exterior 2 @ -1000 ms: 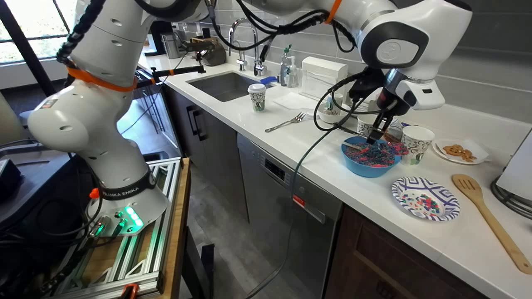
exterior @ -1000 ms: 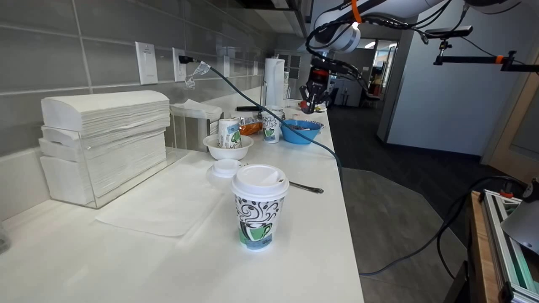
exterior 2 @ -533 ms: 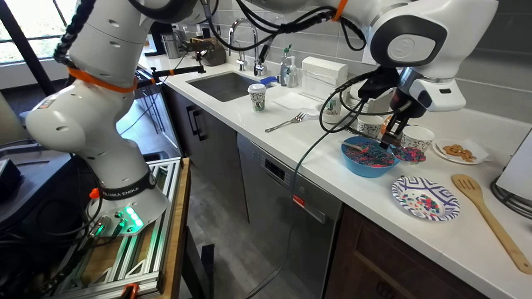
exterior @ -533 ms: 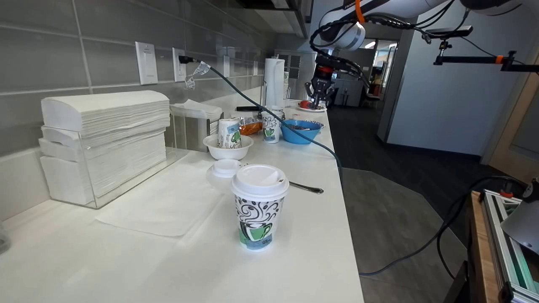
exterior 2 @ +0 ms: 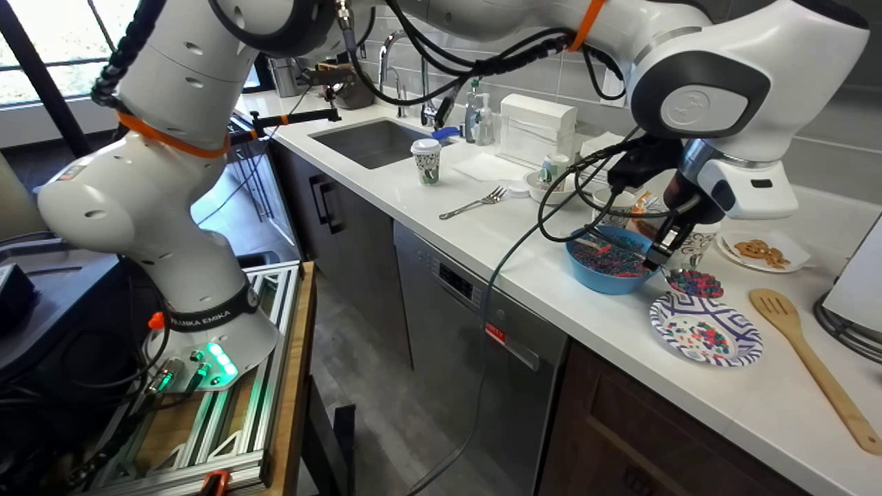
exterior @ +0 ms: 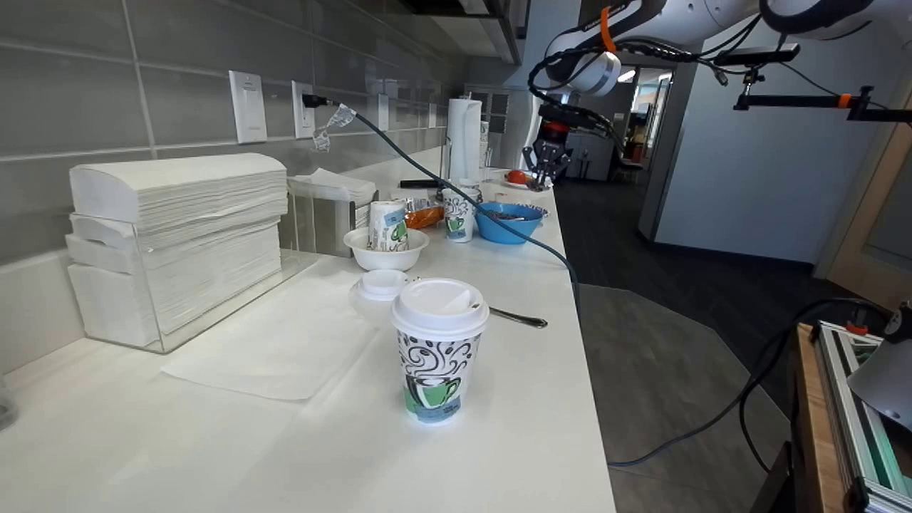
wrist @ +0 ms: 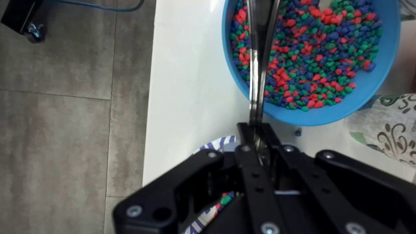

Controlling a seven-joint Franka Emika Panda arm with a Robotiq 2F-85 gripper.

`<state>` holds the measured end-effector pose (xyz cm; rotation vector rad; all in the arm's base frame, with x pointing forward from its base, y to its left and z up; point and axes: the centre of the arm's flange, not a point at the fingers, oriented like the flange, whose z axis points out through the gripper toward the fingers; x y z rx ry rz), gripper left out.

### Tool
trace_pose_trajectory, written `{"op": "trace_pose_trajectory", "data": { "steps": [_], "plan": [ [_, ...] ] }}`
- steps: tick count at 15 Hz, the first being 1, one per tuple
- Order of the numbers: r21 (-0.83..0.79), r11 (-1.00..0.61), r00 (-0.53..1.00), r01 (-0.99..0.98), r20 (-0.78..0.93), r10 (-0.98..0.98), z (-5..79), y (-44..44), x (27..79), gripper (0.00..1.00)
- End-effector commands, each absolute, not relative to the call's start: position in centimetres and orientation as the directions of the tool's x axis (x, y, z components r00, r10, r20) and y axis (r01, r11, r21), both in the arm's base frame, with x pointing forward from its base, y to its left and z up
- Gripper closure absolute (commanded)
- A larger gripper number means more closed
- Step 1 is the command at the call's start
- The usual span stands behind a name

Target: Use the silver spoon to put some of the contents of the blue bowl into the white plate with blue markings

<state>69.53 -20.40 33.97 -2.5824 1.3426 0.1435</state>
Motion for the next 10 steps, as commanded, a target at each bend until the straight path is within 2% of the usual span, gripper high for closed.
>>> {"op": "trace_pose_trajectory", "data": {
  "steps": [1, 10],
  "plan": [
    [-0.197, -0.498, 0.534, -0.844, -0.249, -0.808, 33.0, -22.6, 71.2, 0.97],
    [-0.328, -0.429, 0.528, -0.842, -0.334, -0.781, 31.0, -23.4, 72.8, 0.97]
  ]
}}
